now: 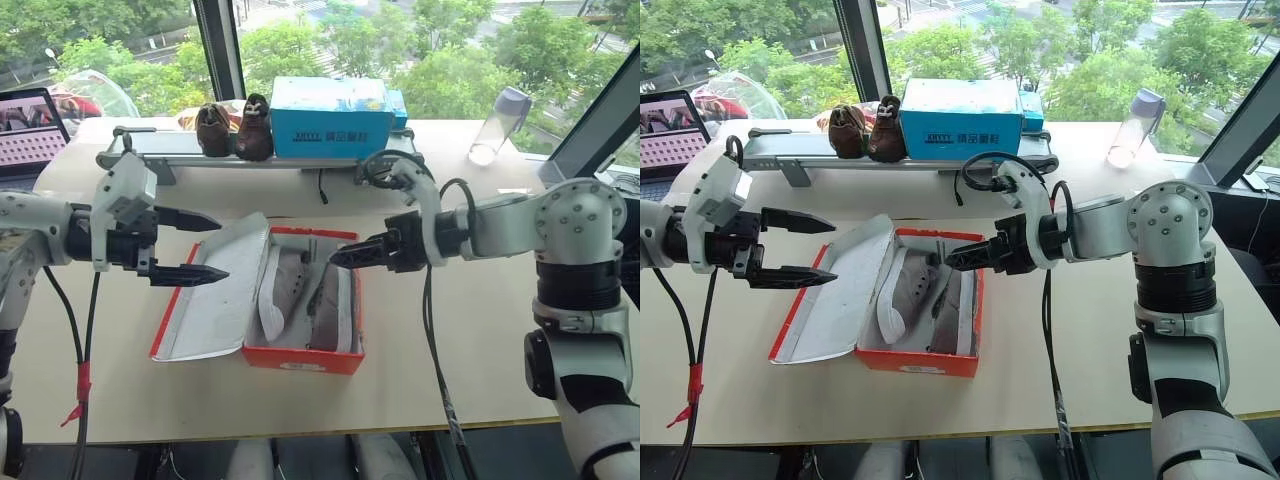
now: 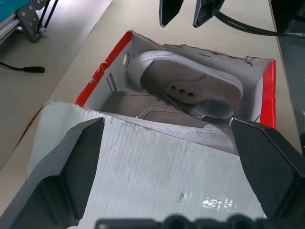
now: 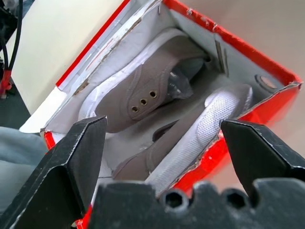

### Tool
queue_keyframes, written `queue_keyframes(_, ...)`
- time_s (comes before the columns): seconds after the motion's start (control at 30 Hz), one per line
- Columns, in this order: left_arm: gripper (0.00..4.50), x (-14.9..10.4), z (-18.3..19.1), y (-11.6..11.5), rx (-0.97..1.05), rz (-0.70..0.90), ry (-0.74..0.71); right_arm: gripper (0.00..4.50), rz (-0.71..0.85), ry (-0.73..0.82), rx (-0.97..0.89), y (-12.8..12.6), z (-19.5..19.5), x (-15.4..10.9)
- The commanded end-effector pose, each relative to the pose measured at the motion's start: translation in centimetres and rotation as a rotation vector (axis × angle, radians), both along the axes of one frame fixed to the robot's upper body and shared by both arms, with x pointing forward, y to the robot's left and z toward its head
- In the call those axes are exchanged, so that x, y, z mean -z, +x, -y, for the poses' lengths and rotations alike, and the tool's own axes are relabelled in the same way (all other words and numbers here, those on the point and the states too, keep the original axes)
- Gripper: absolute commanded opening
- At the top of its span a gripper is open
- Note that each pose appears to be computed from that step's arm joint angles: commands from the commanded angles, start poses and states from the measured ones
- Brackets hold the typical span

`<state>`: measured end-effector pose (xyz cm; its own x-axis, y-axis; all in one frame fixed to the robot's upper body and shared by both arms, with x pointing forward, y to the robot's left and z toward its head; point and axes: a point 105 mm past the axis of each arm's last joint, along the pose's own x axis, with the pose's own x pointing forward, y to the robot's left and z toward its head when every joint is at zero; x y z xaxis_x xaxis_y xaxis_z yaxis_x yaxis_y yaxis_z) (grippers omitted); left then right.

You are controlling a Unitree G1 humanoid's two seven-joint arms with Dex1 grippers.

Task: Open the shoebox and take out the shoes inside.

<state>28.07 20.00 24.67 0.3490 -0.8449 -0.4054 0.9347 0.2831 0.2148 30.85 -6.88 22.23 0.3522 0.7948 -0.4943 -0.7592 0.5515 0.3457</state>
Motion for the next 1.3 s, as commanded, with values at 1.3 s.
queue_keyframes(1.3, 4.50, -1.5, -2.0, -2.2, -0.148, 0.079, 0.089, 4.49, -0.068, -0.187, 0.073, 2.2, -1.1, 8.0)
